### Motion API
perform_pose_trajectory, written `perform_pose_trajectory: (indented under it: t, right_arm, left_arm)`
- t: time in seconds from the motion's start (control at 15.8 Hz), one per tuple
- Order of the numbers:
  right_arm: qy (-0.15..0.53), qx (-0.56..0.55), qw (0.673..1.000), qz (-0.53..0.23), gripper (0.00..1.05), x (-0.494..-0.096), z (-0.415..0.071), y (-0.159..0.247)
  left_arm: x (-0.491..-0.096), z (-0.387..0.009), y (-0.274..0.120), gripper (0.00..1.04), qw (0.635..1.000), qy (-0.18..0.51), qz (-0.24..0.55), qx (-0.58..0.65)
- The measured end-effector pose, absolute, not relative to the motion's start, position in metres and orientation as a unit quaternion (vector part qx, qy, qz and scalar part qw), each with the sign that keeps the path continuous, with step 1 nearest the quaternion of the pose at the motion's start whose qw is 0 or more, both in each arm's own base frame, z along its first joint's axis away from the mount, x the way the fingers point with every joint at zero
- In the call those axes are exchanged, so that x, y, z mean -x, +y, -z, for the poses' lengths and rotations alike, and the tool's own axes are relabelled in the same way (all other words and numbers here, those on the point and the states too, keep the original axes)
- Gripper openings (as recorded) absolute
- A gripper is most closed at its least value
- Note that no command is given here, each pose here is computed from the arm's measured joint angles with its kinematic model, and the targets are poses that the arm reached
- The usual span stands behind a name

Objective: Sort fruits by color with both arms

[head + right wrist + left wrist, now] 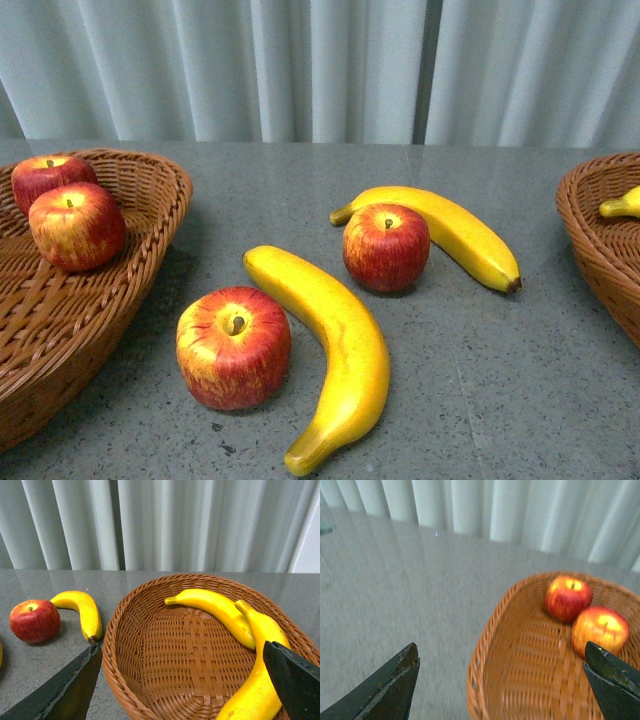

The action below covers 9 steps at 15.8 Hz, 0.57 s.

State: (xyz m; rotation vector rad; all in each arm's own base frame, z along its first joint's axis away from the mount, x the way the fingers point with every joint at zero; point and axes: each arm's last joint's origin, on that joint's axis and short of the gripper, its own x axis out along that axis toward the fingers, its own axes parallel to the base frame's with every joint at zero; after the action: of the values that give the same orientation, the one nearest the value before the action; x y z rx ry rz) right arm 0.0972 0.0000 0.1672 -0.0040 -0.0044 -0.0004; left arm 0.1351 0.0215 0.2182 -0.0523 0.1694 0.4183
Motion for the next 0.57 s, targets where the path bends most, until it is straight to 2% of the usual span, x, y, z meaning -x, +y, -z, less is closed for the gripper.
perform_pose_trajectory:
  t: [0.13,0.19,0.38,0.57]
  right_arm:
    - [-0.002,0.002,1.0,0.0,0.98,-0.097,-0.167,0.0]
    - [-0.002,0.002,1.0,0.0,0.98,-0.097,-0.167,0.0]
    - [-0.002,0.002,1.0,0.0,0.98,-0.097,-0.167,0.0]
    - [-0.002,0.002,1.0,0.0,0.98,-0.097,-0.167,0.0]
  left_arm:
    - [-0.179,-0.256,0.035,0.98,0.986,0.042,-0.161,-0.025]
    - [-0.206,-0.269,0.028,0.98,0.992,0.045,-0.103,-0.057]
    - [-0.264,-0.28,-0.023,0.98,0.981,0.101,0.095,-0.134]
    - [-0.273,-0.257,-0.089,0.98,0.937,0.144,0.248,-0.199]
